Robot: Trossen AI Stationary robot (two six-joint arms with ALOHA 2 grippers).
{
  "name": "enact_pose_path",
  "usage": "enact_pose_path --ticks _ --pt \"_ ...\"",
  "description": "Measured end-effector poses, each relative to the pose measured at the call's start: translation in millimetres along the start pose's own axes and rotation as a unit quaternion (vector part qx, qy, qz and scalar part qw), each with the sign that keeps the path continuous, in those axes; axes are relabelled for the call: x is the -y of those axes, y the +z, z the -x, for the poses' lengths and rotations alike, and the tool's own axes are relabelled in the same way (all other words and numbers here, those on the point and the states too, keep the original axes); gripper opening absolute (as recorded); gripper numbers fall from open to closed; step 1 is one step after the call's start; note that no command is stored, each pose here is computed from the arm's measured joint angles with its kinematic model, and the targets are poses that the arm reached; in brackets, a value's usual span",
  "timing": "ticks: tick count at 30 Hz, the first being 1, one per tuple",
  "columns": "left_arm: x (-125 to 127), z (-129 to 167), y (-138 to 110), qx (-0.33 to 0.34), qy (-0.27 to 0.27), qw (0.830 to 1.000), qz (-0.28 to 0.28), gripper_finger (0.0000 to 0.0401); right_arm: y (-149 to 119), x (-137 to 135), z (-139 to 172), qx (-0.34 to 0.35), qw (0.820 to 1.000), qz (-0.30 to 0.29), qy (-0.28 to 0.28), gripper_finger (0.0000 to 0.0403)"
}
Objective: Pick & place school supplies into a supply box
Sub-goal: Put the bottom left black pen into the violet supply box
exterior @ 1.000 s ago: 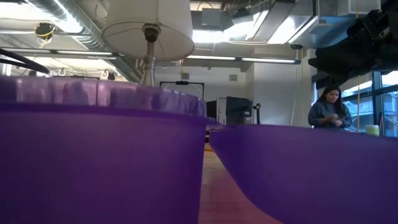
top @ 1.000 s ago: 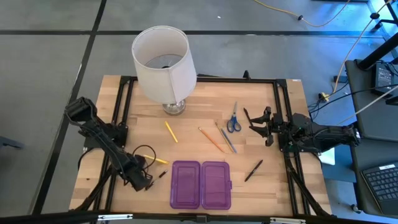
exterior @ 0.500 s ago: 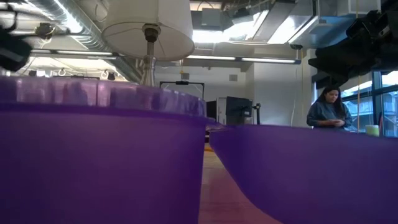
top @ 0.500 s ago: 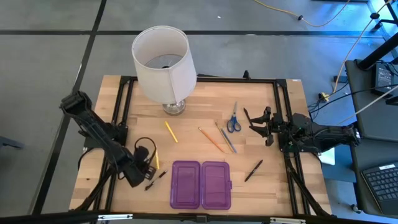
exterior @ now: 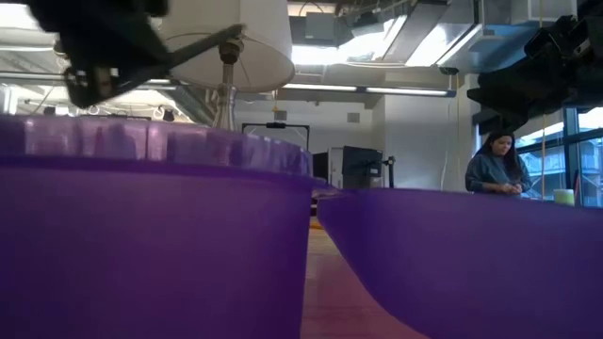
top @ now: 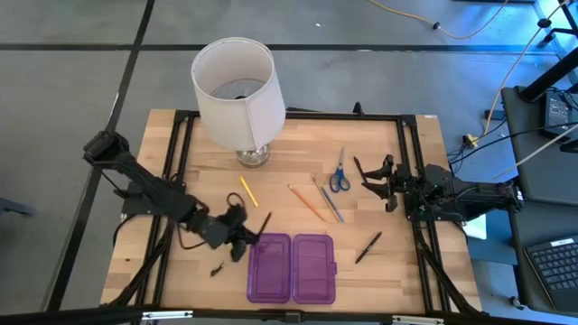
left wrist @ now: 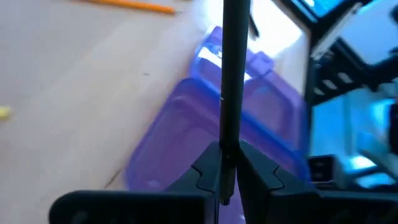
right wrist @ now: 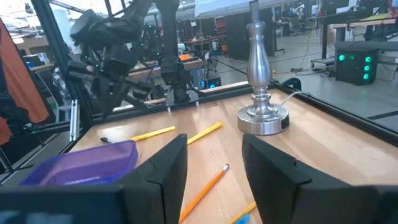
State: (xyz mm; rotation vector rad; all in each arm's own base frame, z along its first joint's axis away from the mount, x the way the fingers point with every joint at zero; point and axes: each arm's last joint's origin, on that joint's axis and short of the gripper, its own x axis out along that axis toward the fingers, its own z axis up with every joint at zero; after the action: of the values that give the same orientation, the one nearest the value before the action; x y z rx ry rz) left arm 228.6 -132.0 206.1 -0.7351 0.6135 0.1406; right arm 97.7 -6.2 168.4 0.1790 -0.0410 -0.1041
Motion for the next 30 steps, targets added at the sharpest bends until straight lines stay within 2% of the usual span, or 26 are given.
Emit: enact_pose_path --ticks 3,7,10,13,17,21,25,30 --pt "-4 -10 15 -0.024 -0.031 0.994 0.099 0.0024 0 0 0 0.0 1.0 0.0 0.0 0.0158" --pt "-6 -18 24 -0.064 -0.061 0.971 0.222 0.0024 0 0 0 0.0 1.0 0.0 0.001 0.0158" --pt "0 -20 21 -0.085 -0.09 0.954 0.273 0.0024 0 0 0 -0.003 1.0 0.001 0.005 0.0158" --pt "10 -24 12 -0.082 -0.098 0.948 0.292 0.0024 -2 0 -1 -0.01 1.0 0.003 0.004 0.0158" --pt "15 -35 6 -0.114 -0.086 0.934 0.328 0.0024 -3 0 -2 -0.021 1.0 0.003 0.002 0.0158" --pt "24 -48 -3 -0.147 -0.065 0.901 0.402 0.0024 -4 0 -3 -0.023 1.0 0.002 -0.002 0.0158" --pt "34 -60 -13 -0.159 -0.047 0.88 0.445 0.0024 -4 0 -3 -0.024 1.0 0.002 -0.002 0.0158" --pt "31 -77 -28 -0.145 0.03 0.859 0.49 0.0024 -4 0 -3 -0.024 1.0 0.019 -0.002 0.0158"
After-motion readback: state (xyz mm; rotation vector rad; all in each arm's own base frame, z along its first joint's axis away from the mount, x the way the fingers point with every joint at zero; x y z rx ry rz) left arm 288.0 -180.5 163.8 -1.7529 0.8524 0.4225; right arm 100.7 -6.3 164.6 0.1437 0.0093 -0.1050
